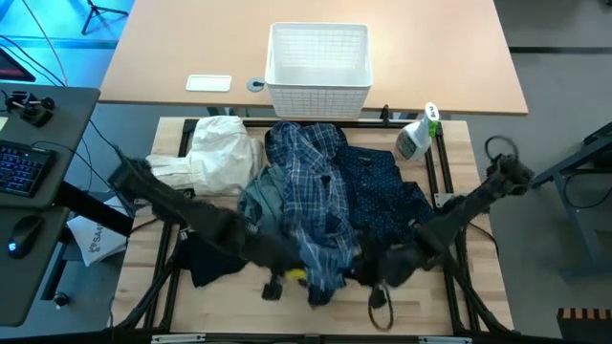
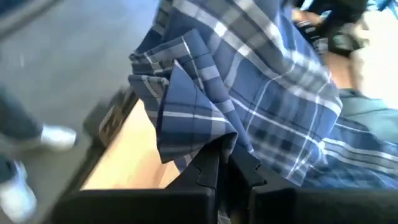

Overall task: Fold Laundry from Bin
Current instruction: Fold the checkered blue polo

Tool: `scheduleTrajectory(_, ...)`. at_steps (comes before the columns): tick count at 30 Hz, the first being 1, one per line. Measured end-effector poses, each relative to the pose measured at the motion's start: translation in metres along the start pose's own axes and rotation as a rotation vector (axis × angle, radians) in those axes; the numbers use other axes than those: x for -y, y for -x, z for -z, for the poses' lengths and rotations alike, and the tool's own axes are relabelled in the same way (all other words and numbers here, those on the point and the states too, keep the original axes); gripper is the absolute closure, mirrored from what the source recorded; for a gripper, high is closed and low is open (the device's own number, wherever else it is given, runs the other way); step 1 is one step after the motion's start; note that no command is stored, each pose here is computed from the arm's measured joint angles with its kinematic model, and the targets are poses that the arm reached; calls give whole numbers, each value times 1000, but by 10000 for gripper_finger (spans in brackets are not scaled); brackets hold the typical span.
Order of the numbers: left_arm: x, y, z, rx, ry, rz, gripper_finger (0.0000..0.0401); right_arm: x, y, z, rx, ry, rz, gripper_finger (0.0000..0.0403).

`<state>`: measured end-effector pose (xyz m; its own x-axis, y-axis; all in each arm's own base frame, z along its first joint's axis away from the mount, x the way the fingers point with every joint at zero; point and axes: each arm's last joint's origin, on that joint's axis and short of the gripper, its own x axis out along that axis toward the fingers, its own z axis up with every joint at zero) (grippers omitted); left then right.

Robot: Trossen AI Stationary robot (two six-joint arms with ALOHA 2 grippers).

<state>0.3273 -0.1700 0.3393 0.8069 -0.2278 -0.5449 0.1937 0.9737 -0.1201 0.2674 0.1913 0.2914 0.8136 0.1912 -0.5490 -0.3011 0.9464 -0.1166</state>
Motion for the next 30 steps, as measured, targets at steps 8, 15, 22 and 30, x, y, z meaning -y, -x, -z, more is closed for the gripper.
scheduleTrajectory(8, 13, 81, -29, 239, 69, 167, 401, 27, 63, -73, 229, -214, -83, 402)
scheduleTrajectory(15, 45, 100, -38, 404, 156, 321, 401, 30, 96, -121, 377, -362, -213, 402)
scheduleTrajectory(22, 49, 97, -26, 322, 165, 225, 401, 19, 50, -105, 235, -319, -138, 403)
scheduleTrajectory(30, 45, 73, 15, -108, 217, 153, 401, -9, -34, -52, -34, -291, -198, 403)
